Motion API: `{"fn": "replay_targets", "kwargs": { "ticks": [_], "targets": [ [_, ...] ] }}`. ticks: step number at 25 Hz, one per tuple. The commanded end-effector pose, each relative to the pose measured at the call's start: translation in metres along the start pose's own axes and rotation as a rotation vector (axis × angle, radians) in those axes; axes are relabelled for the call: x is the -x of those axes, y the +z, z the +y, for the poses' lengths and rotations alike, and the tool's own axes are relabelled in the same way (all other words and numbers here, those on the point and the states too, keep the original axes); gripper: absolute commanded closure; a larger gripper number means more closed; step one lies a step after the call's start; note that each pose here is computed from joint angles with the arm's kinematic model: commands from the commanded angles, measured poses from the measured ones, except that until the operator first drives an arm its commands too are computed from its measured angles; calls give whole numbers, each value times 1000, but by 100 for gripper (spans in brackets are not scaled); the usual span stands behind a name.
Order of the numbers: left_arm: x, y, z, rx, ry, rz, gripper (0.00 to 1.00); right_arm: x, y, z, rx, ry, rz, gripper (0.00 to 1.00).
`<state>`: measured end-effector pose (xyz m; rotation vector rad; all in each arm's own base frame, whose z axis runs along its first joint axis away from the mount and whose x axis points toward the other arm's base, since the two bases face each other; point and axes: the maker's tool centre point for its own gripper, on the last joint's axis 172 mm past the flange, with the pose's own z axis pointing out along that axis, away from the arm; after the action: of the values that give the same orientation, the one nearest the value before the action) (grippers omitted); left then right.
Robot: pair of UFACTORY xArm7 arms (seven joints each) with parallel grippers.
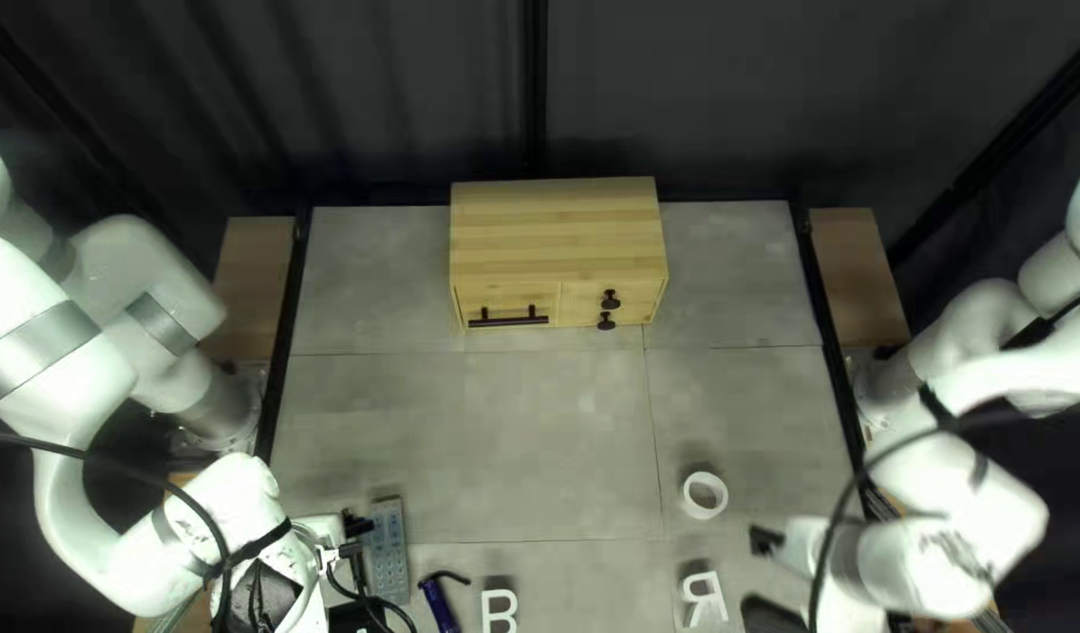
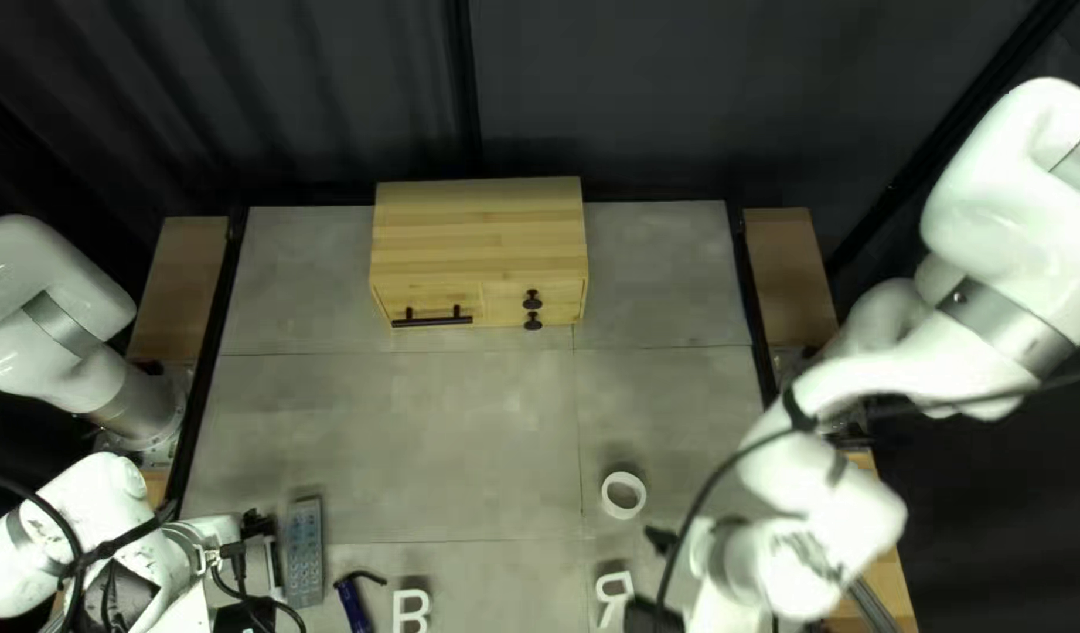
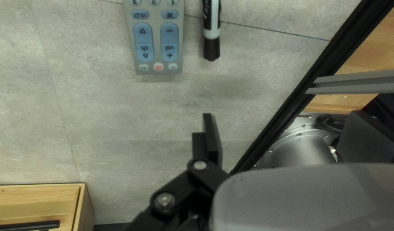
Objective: Open drawers and place objects into drawer and close
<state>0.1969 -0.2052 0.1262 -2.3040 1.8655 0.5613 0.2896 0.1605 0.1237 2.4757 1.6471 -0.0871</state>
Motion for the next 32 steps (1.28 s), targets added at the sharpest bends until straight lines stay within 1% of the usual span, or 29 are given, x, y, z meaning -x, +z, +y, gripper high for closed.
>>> {"fn": "replay_targets", "kwargs": {
  "ticks": [1, 3, 23, 24, 25, 26, 28, 29, 32],
  "targets": [
    [0, 0, 0, 0, 0, 0, 0, 49, 9, 43, -13, 4, -37, 0],
    [0, 0, 0, 0, 0, 0, 0, 58, 7, 57, -26, 14, -48, 0],
    [0, 0, 0, 0, 0, 0, 0, 58, 7, 57, -26, 14, -48, 0],
    [0, 0, 0, 0, 0, 0, 0, 54, 5, 57, 7, -47, -85, 0],
    [0, 0, 0, 0, 0, 0, 0, 54, 4, 59, 20, -69, -100, 0],
    [0, 0, 0, 0, 0, 0, 0, 53, 0, 65, 49, -105, -133, 0],
    [0, 0, 0, 0, 0, 0, 0, 57, -3, 73, 84, -136, -186, 0],
    [0, 0, 0, 0, 0, 0, 0, 61, -5, 78, 109, -152, -238, 0],
    [0, 0, 0, 0, 0, 0, 0, 72, -5, 89, 158, -198, -330, 0]
  ]
}}
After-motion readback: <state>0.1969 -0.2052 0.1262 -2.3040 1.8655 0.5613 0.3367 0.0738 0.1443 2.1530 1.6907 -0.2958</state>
